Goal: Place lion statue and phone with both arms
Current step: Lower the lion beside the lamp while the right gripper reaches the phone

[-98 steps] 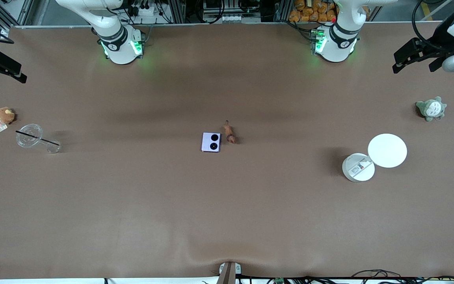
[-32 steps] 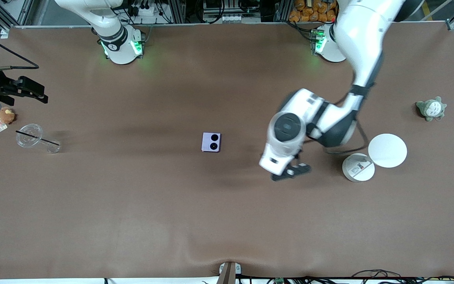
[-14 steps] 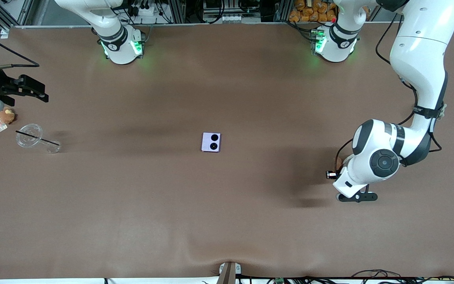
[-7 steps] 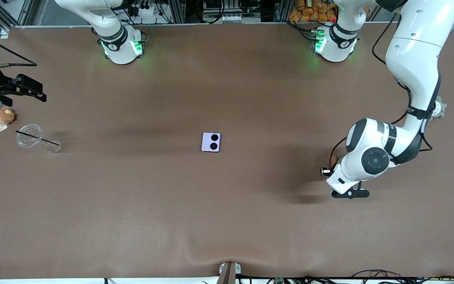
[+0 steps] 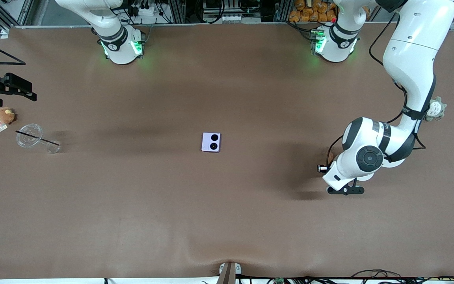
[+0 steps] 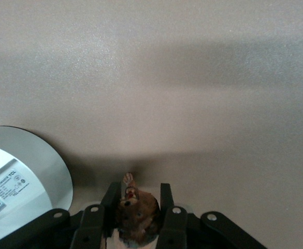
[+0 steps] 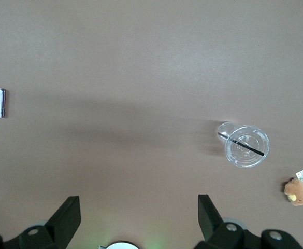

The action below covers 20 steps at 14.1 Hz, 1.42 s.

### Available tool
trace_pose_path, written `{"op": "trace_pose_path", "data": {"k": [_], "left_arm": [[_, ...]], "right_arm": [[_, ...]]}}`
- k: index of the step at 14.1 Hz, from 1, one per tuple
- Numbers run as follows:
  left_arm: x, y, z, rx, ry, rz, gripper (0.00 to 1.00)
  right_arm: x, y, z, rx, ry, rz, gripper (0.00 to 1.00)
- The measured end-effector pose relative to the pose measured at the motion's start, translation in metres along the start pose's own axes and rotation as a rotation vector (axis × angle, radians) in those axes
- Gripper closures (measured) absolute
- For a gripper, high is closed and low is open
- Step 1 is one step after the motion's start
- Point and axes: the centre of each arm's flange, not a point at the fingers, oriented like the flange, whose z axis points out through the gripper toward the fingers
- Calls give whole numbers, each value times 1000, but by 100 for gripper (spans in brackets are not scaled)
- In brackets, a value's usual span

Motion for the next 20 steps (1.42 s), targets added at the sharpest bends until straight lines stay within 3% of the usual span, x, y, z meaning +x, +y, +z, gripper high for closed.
{"op": "trace_pose_path", "data": {"k": [2, 3, 9, 11, 14, 18, 20], "left_arm": [[0, 0, 0, 0, 1, 0, 64], [0, 0, 0, 0, 1, 0, 59], [1, -3, -6, 0, 11, -12, 1], [0, -2, -16, 5, 14, -24, 0], [-6, 1, -40, 22, 10, -26, 0], [-14, 16, -62, 41, 10, -36, 0], [-20, 23, -78, 54, 12, -33, 0]], "right_arm": [[0, 2, 0, 0, 0, -8, 0], [-1, 4, 0, 1, 1, -7, 0], [-4, 17, 4, 7, -13, 6, 0], [5, 3, 17, 20, -41, -16, 0], [48, -70, 55, 40, -64, 2, 0], [104, -176, 136, 101, -73, 67, 0], [123, -216, 183, 99, -87, 107, 0]]}}
